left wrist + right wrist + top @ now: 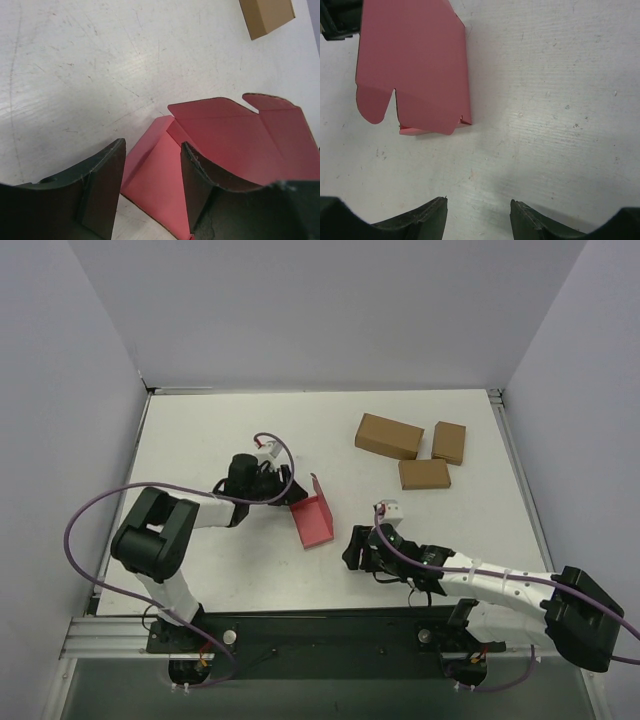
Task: Fold the paper box
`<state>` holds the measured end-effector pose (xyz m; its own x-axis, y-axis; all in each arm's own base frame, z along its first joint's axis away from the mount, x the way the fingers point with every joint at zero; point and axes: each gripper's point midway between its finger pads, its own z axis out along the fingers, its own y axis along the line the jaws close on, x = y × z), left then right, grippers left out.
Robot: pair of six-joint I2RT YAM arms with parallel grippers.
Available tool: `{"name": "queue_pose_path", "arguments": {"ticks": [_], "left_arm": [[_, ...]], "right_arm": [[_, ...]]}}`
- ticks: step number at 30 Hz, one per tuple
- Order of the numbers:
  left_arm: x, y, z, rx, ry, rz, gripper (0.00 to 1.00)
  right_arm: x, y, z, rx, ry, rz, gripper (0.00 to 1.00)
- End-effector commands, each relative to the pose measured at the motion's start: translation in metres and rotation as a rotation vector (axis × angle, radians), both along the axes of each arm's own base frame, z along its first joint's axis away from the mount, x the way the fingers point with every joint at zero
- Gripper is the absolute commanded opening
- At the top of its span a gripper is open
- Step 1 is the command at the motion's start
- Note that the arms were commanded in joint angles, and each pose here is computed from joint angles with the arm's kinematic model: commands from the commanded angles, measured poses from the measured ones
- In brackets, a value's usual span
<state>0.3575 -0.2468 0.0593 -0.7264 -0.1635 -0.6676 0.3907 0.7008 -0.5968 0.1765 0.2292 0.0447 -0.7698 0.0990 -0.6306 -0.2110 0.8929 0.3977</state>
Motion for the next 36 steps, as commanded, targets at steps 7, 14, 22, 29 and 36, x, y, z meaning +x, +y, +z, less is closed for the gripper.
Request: {"name": "queue_pose_path", "arguments": {"ticks": [7,14,22,29,36], "left_arm": [[-0.068,-0.032,0.019,-0.097,-0.071,-0.104,0.57],[-0.109,-0.020,0.032,-0.124,-0.066,-0.020,0.58],[-0.106,0.007,0.056,0.041,-0.225,-0.012,0.65],[-0.097,-0.011,0.073,0.111,-0.431,-0.194,0.66],[-0.081,-0.025,0.079,0.147,-0.526,-0.270,0.70]], "right_arm": [[0.014,-0.002,0.021,0.026,-0.088,-0.053,0.58],[0.016,-0.022,0.028,-0.033,-0.124,-0.079,0.58],[0.023,-0.064,0.045,-0.115,-0.168,-0.120,0.60],[0.031,-0.062,0.064,-0.076,-0.200,-0.033,0.56],[0.025,-0.048,0.062,-0.055,-0.186,0.039,0.53]]}}
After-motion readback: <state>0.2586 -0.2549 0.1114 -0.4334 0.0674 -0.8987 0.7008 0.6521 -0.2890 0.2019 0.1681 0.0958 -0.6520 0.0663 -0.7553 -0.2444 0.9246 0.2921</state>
